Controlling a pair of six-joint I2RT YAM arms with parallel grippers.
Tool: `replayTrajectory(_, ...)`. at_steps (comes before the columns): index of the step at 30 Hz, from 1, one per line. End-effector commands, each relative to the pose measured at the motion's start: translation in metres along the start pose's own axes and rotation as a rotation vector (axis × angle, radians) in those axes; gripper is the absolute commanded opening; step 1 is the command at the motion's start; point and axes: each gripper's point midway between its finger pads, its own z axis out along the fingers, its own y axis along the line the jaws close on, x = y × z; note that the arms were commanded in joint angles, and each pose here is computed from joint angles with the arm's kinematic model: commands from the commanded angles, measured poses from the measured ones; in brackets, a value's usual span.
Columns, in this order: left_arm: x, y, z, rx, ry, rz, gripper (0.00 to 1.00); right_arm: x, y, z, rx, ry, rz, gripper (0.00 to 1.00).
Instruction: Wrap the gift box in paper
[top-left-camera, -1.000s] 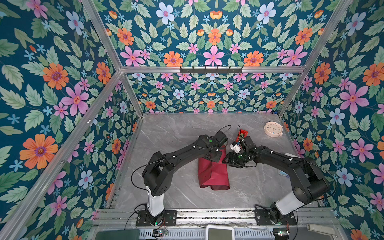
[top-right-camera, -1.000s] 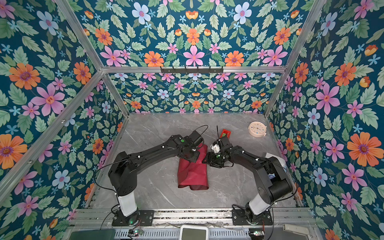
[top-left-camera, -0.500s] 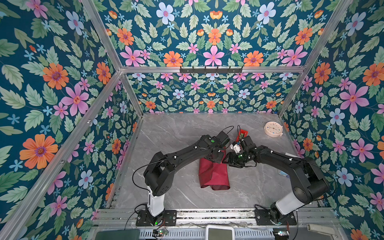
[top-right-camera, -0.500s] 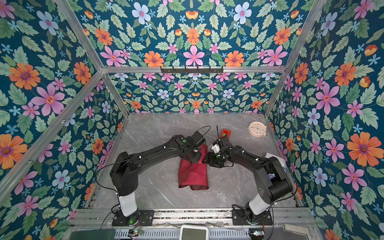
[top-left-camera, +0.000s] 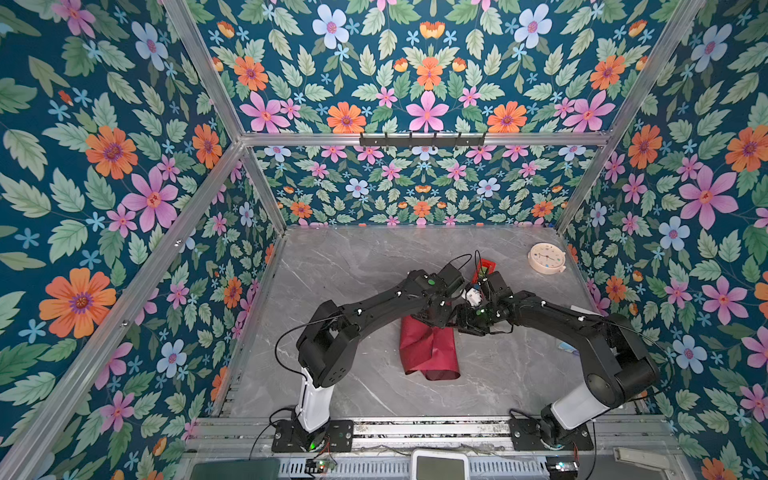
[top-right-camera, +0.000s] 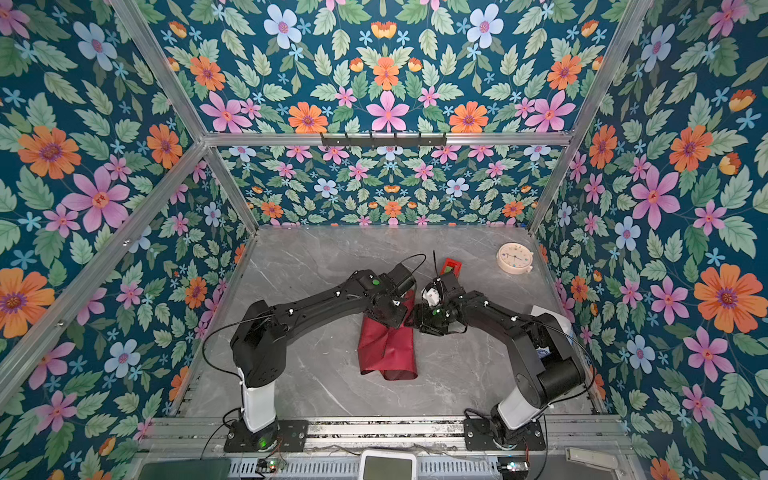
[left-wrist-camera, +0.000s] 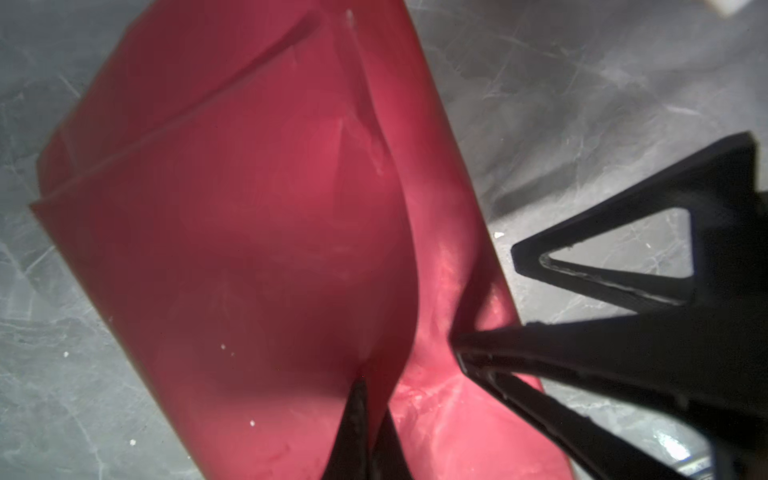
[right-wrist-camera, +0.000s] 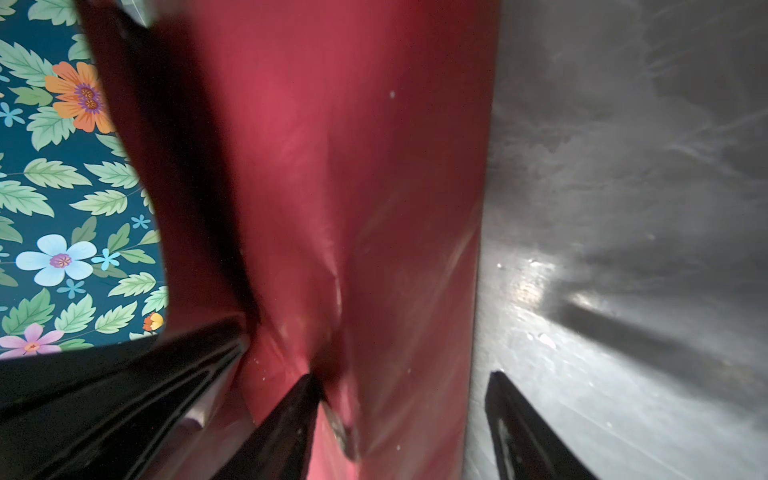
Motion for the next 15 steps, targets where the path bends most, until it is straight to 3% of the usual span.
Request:
replayTrajectory(1, -0.002, -0.004, 0.002, 0.020, 0.000, 0.002, 0.01, 0.002, -0.010, 0.000, 0.049, 0.000, 0.027, 0.65)
replayTrajectory(15, -0.021, -0.014, 0.003, 0.053, -0.052, -0.001, 0.01, 0.004, -0.011, 0.002, 0.042, 0.003, 0.037, 0.65)
